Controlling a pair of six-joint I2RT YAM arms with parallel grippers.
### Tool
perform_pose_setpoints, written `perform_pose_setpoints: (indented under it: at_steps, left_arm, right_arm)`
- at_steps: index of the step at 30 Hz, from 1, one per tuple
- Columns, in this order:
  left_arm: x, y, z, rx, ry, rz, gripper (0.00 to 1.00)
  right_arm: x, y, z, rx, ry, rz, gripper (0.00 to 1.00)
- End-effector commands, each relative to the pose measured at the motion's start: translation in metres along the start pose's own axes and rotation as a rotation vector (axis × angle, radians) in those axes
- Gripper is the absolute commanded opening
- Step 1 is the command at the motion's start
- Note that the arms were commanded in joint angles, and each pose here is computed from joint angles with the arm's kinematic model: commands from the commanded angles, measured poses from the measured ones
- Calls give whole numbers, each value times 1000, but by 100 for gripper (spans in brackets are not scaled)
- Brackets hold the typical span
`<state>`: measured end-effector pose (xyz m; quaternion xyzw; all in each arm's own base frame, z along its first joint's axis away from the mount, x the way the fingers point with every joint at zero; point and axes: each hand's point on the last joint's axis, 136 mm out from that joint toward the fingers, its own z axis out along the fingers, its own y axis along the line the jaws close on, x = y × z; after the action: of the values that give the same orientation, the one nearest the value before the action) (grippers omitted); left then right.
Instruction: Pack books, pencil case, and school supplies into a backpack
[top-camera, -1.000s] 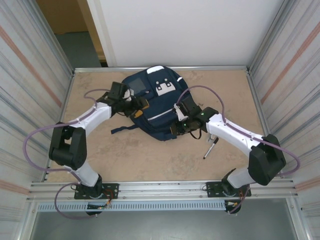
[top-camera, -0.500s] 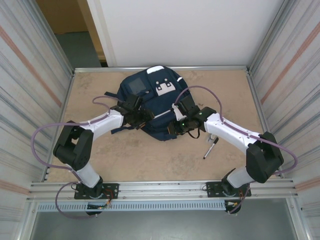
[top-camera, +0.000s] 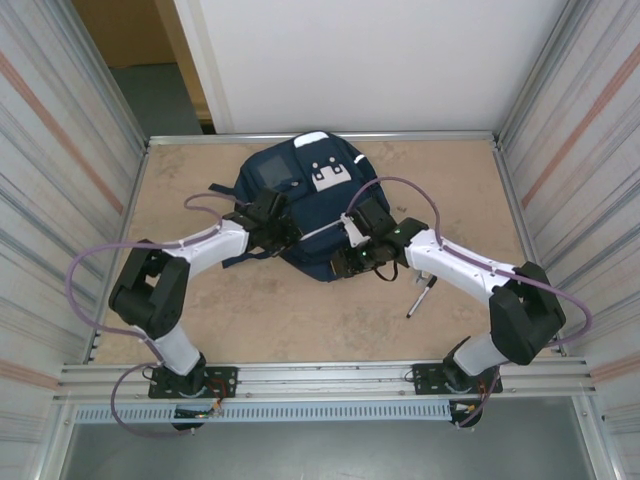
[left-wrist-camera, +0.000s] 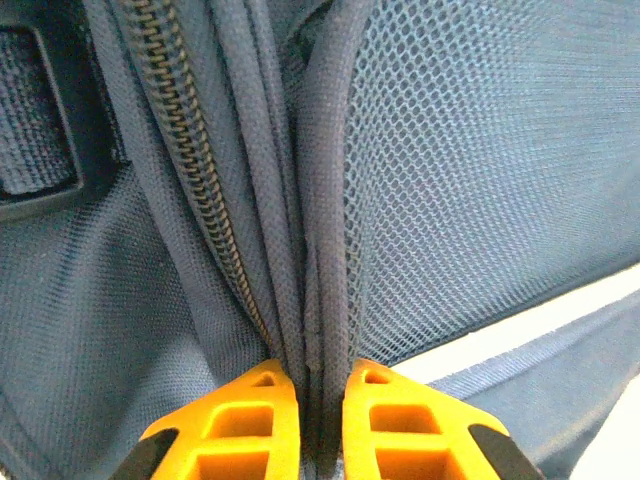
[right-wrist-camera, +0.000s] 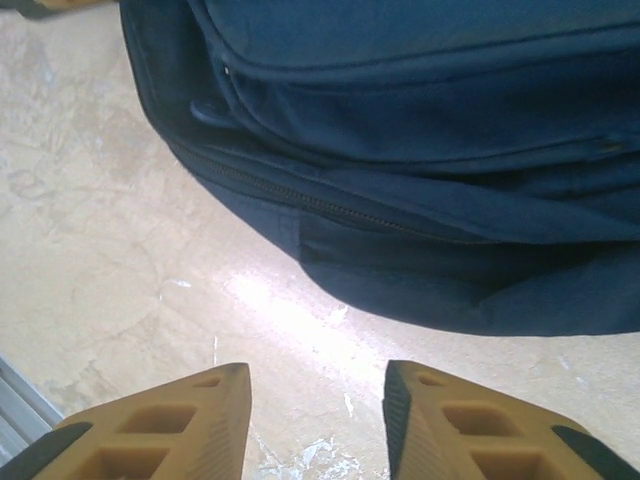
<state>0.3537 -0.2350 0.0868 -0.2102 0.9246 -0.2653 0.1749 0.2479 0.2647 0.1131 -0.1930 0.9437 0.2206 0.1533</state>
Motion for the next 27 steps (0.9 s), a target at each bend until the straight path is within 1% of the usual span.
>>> perform_pose_setpoints:
  at_steps: [1, 7, 11, 13, 16, 20, 24, 27]
  left_arm:
    - [-15, -40, -43, 123, -57, 58, 0]
    - [-16, -70, -71, 229, -52, 59, 0]
    - [-20, -77, -77, 249, -72, 46, 0]
    - [-21, -80, -79, 263, -74, 36, 0]
    - [-20, -88, -83, 294, -59, 26, 0]
    - [-20, -88, -92, 307, -79, -4, 0]
    - [-19, -87, -98, 317, -95, -20, 0]
    - [-17, -86, -98, 317, -82, -22, 0]
  right_arm:
    - [2, 9, 0, -30, 6, -9, 41]
    - [-12, 35, -15, -145, -53, -16, 48]
    - [-21, 53, -26, -208, -102, 3, 50]
    - [-24, 58, -28, -197, -126, 14, 50]
    - [-23, 60, -23, -144, -163, -16, 50]
    - [-22, 59, -9, -124, -147, 4, 50]
    - [-38, 61, -9, -106, -196, 74, 51]
    - [-48, 57, -13, -20, -241, 78, 51]
